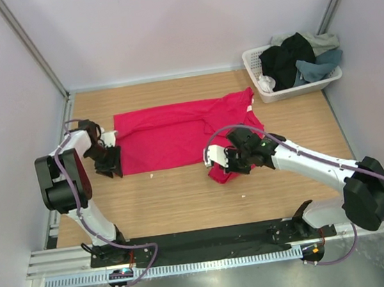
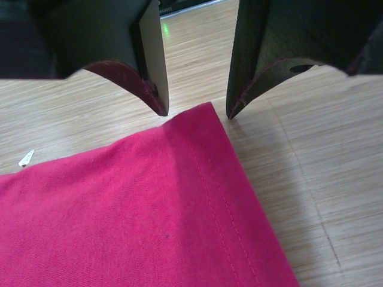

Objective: Fold and stack the t-shirts
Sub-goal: Fold the tshirt

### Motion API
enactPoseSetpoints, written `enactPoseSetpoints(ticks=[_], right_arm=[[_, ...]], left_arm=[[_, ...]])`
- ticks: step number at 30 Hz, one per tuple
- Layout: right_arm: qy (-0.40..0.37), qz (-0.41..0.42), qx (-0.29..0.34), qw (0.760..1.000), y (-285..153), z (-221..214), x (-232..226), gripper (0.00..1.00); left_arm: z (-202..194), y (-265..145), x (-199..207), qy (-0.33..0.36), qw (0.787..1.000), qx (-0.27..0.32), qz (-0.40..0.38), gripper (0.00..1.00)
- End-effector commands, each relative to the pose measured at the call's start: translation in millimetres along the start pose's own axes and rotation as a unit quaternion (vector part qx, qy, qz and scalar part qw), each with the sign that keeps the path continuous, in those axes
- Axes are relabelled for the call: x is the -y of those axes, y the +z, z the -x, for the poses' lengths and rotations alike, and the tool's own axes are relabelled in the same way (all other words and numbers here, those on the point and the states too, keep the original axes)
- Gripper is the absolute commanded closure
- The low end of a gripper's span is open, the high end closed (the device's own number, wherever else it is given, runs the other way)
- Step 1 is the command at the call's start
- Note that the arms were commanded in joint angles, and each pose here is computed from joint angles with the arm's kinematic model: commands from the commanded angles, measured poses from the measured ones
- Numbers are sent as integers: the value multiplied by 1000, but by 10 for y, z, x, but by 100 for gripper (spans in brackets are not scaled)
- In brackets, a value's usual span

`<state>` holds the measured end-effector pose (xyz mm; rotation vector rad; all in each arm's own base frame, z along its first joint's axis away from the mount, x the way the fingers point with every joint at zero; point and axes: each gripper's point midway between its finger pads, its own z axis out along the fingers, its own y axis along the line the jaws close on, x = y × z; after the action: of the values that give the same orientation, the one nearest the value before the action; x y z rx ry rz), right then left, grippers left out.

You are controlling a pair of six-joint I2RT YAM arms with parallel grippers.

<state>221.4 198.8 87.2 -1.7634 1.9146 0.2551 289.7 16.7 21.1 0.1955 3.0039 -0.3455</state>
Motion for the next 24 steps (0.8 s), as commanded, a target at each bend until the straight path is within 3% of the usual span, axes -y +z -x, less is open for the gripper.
enactPoseSetpoints(ticks=[1,5,8,10,16,24], right_arm=[[2,-25,13,1000,-59,104,159,99],[8,-30,13,999,-64,84,195,99],[14,-39,14,999,-93,76,252,98],[21,-46,15,999,-121,47,290,99],[42,-65,18,997,-233,-22,384,99],[64,-114,50,990,-567,96,629,99]], left_arm=[[129,-28,34,-4,1000,20,-20,56],[129,5,59,-11,999,19,-29,71],[130,-8,86,-13,999,19,-35,94],[126,-42,86,-12,999,24,-32,100],[30,-205,141,4,999,17,-35,100],[-20,-686,174,60,997,49,-2,100]])
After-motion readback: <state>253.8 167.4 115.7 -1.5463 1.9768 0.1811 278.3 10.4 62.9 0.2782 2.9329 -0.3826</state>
